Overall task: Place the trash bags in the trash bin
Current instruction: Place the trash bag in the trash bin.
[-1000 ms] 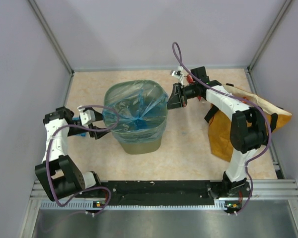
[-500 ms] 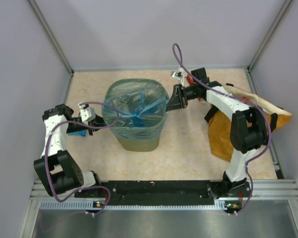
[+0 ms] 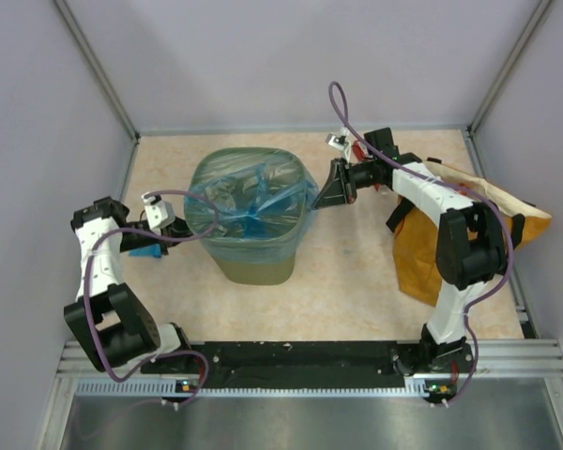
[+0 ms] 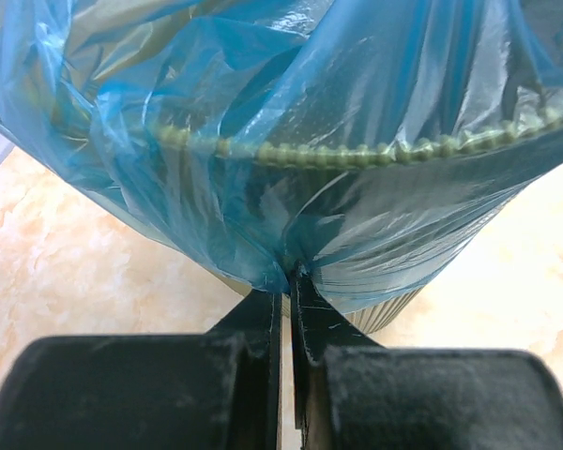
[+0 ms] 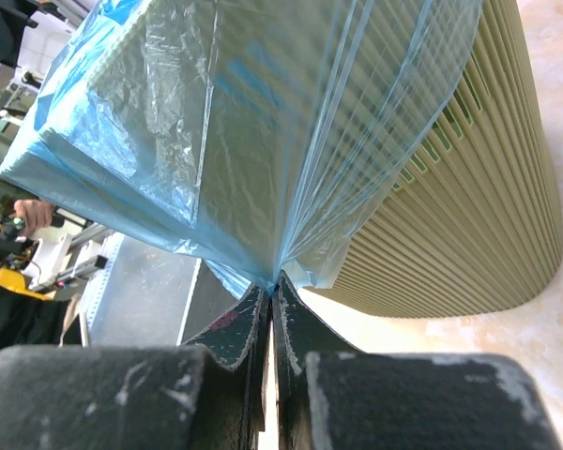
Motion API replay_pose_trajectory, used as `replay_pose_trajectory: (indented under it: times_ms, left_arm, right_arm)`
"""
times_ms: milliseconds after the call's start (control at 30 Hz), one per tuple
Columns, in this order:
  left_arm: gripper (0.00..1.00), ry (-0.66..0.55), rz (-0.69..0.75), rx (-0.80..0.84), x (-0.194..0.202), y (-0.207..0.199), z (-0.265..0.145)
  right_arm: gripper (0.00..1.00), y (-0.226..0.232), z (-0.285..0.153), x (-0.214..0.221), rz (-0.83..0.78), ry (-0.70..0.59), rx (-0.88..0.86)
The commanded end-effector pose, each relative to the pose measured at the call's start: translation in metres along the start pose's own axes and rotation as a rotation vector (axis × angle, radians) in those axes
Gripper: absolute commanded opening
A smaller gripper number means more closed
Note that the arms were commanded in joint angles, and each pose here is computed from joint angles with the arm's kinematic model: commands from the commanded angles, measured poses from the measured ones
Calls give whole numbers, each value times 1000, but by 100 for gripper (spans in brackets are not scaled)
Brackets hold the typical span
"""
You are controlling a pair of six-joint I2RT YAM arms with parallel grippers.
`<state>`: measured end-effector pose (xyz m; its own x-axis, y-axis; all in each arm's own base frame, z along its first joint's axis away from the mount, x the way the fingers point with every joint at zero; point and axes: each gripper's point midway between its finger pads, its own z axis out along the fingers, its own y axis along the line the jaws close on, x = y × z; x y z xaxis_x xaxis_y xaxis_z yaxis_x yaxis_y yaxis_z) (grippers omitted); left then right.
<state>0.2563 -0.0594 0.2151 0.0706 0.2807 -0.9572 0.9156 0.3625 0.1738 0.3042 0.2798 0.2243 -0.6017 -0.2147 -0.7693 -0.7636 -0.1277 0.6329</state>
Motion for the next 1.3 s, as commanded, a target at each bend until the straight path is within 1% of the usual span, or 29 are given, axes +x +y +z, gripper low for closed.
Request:
replay_pose_trajectory:
  times_ms: [0,300,433,667,700,767,867,933,1000,1033,1067,1100,1133,1233,1267]
  left_arm:
    - [0,107,-61,40,12,-20,-12]
    - [0,109,-24,11,6,-18,-17]
    - [0,141,-24,-2,8,-14,-23]
    - [0,146,-20,-40,8,-8,-31]
    - [2,145,-20,-42,8,-8,-31]
    - [23,142,-17,-49,6,-7,-32]
    - [50,138,-12,-57,2,-7,-32]
    - [65,125,-6,-74,-4,-5,-33]
    - [78,113,0,-98,-13,-2,-36]
    - [87,112,4,-110,-15,-1,-38]
    - [92,111,14,-121,-18,0,-40]
    - [95,114,25,-128,-22,1,-41]
    - [99,120,33,-132,-24,1,-42]
    - [99,149,45,-140,-27,3,-46]
    - [99,163,54,-142,-28,3,-48]
  right_arm:
    - [0,-3,-6,-7,-110,-5,55]
    - [0,-21,5,12,-95,42,114]
    - [0,-30,4,16,-93,51,144]
    - [0,-45,2,23,-94,71,218]
    - [0,-47,2,24,-93,72,227]
    - [0,-47,2,24,-93,68,226]
    - [0,-40,3,18,-97,58,202]
    - [0,-33,5,13,-94,51,184]
    - [11,-28,4,7,-100,49,188]
    - [18,-26,2,5,-119,49,196]
    - [27,-24,1,3,-149,52,210]
    - [39,-22,0,1,-171,54,224]
    - [48,-19,-1,-2,-195,55,233]
    - [69,-12,-5,-9,-243,56,263]
    - [72,-11,-5,-11,-257,58,268]
